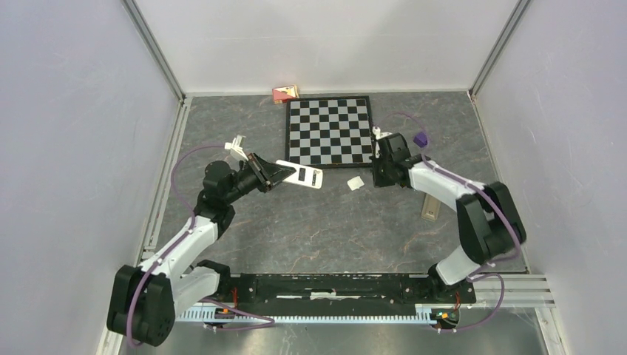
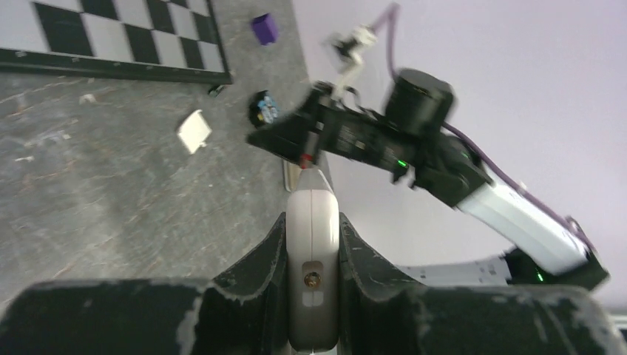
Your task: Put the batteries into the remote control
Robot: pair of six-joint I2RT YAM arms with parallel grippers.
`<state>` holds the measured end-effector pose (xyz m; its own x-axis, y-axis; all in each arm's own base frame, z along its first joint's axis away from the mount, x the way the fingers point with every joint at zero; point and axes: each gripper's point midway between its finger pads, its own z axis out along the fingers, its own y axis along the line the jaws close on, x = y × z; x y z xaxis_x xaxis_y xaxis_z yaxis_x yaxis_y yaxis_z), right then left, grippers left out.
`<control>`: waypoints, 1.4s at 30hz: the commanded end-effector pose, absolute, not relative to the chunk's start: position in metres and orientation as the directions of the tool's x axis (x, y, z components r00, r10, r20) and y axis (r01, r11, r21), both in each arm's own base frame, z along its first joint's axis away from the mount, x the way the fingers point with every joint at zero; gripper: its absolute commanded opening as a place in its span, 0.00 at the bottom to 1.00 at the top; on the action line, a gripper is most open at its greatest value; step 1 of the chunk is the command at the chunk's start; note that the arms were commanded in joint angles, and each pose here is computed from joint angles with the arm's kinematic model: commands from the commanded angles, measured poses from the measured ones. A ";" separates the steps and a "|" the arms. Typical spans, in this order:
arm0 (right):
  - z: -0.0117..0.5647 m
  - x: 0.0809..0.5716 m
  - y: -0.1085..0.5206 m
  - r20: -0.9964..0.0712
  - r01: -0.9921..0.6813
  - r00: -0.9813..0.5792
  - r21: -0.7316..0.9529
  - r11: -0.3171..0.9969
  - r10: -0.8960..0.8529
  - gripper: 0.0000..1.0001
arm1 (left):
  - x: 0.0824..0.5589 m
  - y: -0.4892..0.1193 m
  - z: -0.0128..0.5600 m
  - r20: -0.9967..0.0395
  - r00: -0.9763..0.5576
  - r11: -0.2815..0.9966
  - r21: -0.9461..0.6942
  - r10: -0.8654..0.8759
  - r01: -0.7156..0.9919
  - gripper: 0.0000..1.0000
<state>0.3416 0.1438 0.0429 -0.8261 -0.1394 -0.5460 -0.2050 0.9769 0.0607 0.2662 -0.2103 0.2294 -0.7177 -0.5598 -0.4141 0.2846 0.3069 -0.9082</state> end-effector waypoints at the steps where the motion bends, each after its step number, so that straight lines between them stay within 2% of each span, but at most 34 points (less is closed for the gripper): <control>1: 0.076 0.304 0.182 -0.539 -0.224 -0.842 0.346 0.911 -0.003 0.00 | 0.286 -0.204 0.208 -0.389 -0.692 0.349 -0.914 -0.608 0.207 0.02; 4: 0.088 0.290 0.192 -0.541 -0.213 -0.839 0.416 0.884 0.052 0.00 | 0.294 -0.205 0.198 -0.379 -0.687 0.351 -0.917 -0.620 0.188 0.02; 6: 0.086 0.293 0.182 -0.562 -0.201 -0.826 0.362 0.910 0.041 0.04 | 0.298 -0.205 0.191 -0.374 -0.690 0.356 -0.917 -0.620 0.177 0.02; 7: 0.085 0.299 0.173 -0.582 -0.190 -0.813 0.306 0.933 0.025 0.09 | 0.299 -0.206 0.190 -0.374 -0.691 0.356 -0.917 -0.618 0.178 0.02; 11: 0.086 0.337 0.142 -0.684 -0.223 -0.717 0.043 0.974 -0.133 0.44 | 0.299 -0.207 0.189 -0.378 -0.694 0.356 -0.916 -0.613 0.185 0.02; 13: 0.083 0.353 0.133 -0.697 -0.248 -0.687 -0.040 0.968 -0.205 0.56 | 0.298 -0.207 0.190 -0.383 -0.695 0.357 -0.914 -0.609 0.190 0.02; 16: 0.076 0.371 0.129 -0.709 -0.316 -0.642 -0.102 0.943 -0.292 0.62 | 0.295 -0.206 0.192 -0.393 -0.697 0.367 -0.909 -0.600 0.198 0.02; 21: 0.063 0.395 0.134 -0.705 -0.505 -0.531 -0.182 0.844 -0.470 0.62 | 0.291 -0.205 0.192 -0.424 -0.698 0.398 -0.892 -0.578 0.212 0.02; 30: 0.047 0.417 0.149 -0.746 -0.705 -0.430 -0.074 0.705 -0.509 0.60 | 0.293 -0.207 0.194 -0.452 -0.707 0.415 -0.877 -0.544 0.241 0.02; 37: 0.024 0.408 0.148 -0.701 -0.741 -0.449 -0.054 0.670 -0.553 0.47 | 0.293 -0.207 0.188 -0.450 -0.714 0.418 -0.876 -0.536 0.239 0.02; 42: 0.010 0.396 0.145 -0.652 -0.717 -0.537 0.018 0.697 -0.536 0.34 | 0.294 -0.207 0.186 -0.448 -0.713 0.418 -0.878 -0.539 0.235 0.02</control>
<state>0.4031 0.1415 0.0184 -0.4965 -0.5345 -0.6839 -0.7088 0.7045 -0.0360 0.2889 -0.2047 0.1687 -0.7346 -0.5619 -0.3803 0.1434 0.4192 -0.8965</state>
